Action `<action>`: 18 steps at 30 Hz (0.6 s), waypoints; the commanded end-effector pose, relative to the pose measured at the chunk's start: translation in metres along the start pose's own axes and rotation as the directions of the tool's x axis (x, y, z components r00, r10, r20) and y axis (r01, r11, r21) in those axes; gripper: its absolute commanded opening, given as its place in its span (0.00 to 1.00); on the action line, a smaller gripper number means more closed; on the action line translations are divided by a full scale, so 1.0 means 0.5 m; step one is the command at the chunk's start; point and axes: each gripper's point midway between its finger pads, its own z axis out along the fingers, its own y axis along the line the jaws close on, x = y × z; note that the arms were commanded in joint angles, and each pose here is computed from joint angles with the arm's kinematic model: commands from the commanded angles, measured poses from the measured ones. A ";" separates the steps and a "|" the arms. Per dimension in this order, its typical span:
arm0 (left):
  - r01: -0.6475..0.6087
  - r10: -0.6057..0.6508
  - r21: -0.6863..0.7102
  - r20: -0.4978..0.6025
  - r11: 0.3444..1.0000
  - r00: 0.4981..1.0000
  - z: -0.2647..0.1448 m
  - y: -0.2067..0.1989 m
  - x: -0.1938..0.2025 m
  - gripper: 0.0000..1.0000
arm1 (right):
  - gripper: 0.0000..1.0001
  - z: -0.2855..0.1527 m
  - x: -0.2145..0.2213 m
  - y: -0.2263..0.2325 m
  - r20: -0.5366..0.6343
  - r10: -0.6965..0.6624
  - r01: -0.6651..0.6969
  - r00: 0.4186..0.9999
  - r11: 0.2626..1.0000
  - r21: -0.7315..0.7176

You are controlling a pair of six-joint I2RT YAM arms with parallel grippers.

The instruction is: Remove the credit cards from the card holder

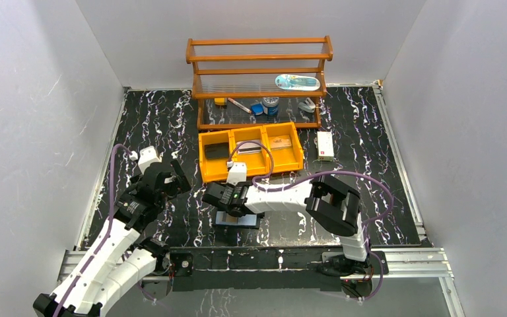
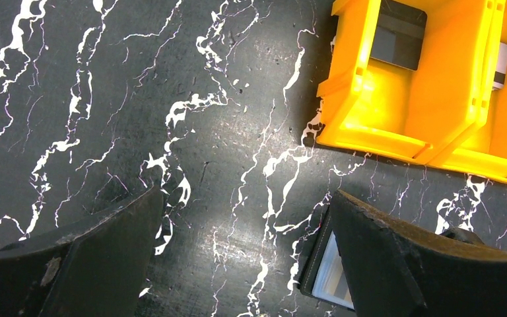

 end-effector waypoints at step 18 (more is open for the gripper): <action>0.004 0.083 0.356 -0.228 0.934 0.970 -0.006 -0.135 0.097 0.95 | 0.54 0.009 0.016 -0.045 -0.092 0.149 -0.166 0.984 0.962 -0.218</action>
